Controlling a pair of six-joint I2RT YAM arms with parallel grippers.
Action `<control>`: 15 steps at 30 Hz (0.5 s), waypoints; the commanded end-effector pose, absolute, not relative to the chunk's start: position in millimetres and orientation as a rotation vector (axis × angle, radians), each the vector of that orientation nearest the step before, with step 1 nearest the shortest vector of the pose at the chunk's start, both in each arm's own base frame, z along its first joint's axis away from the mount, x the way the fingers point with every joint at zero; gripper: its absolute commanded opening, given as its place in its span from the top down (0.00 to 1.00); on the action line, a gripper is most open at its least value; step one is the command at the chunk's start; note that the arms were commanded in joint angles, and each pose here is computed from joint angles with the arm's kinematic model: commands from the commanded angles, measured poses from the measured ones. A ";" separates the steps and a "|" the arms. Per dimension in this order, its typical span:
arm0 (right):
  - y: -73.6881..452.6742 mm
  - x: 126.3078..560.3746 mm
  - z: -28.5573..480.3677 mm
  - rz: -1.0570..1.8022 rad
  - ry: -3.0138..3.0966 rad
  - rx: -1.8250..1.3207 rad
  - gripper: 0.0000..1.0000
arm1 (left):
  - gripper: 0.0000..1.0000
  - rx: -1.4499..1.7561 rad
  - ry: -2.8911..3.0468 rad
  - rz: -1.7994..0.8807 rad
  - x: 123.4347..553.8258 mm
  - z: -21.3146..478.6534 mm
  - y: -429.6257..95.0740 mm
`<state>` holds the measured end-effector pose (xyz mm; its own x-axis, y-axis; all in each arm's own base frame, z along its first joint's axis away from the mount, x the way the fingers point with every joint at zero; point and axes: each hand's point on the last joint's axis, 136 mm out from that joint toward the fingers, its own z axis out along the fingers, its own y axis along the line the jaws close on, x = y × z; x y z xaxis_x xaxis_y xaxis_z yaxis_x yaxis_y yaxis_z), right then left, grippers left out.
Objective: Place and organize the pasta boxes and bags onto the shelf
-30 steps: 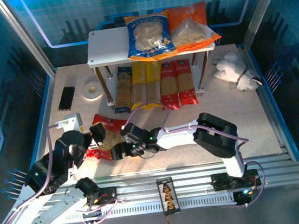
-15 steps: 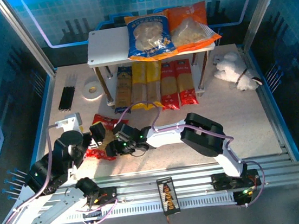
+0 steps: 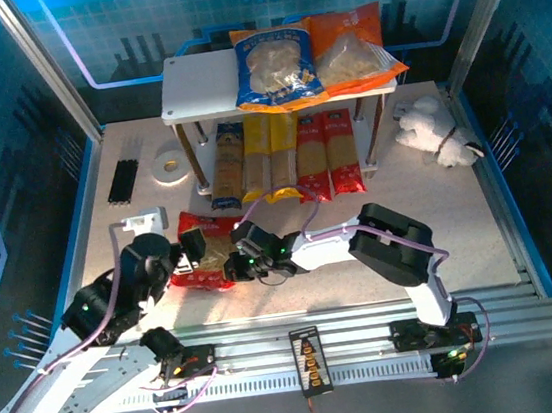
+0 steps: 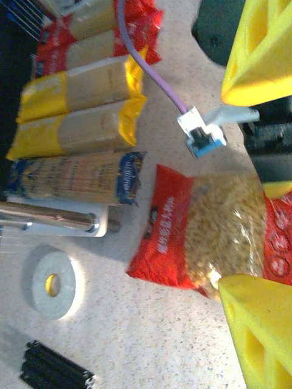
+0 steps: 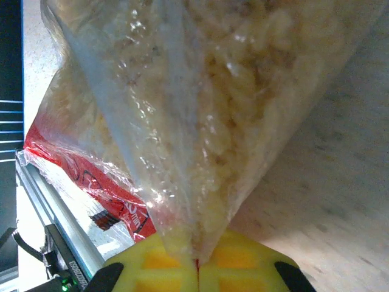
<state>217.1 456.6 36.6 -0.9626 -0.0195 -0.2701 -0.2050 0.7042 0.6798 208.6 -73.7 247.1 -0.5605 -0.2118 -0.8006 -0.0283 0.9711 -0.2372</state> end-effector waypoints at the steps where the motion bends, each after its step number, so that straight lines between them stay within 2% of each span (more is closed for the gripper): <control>1: 425.1 225.2 33.4 1.000 2.665 -0.080 1.00 | 0.26 -0.169 2.213 -0.282 211.3 230.0 -85.8; 11: 389.3 203.1 41.7 0.955 2.676 -0.123 1.00 | 0.26 -0.151 2.355 -0.256 218.9 186.0 -107.4; 15: 390.5 186.8 47.2 1.011 2.717 -0.227 0.79 | 0.25 -0.121 2.406 -0.213 223.3 172.6 -116.1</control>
